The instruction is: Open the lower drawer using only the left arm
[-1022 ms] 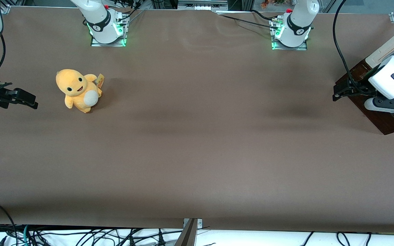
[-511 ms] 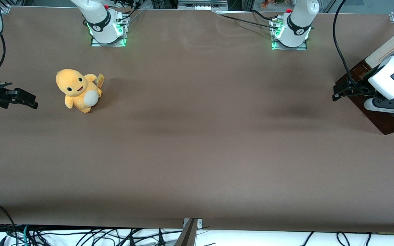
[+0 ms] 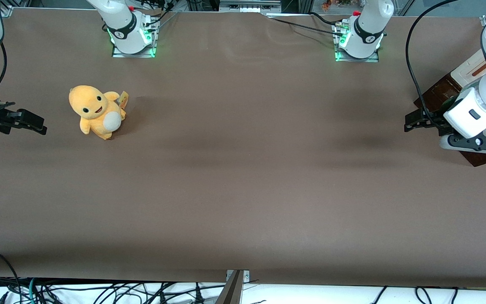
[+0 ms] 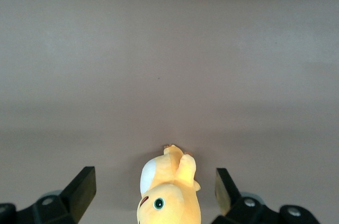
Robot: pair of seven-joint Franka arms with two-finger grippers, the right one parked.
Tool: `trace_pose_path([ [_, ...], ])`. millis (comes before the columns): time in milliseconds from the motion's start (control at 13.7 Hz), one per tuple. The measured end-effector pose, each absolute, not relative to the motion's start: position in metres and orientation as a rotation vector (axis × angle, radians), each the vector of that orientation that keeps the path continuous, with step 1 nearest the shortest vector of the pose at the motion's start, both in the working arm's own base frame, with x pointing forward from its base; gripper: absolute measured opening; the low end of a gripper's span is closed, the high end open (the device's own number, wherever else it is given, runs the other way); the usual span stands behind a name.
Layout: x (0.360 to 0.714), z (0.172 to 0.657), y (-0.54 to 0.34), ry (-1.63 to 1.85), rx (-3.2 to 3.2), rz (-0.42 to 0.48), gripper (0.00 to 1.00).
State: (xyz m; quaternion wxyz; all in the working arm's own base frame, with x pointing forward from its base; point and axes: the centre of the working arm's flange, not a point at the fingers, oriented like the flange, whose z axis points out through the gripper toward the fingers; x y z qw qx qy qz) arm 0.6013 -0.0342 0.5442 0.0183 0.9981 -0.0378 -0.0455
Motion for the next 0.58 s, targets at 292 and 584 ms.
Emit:
trace_pose_path([
  [292,0.6022,0.5490,-0.0345,-0.120,3.100,-0.126,1.00],
  [584,0.6027,0.5503,-0.0296,-0.135,3.162,-0.122,1.00],
])
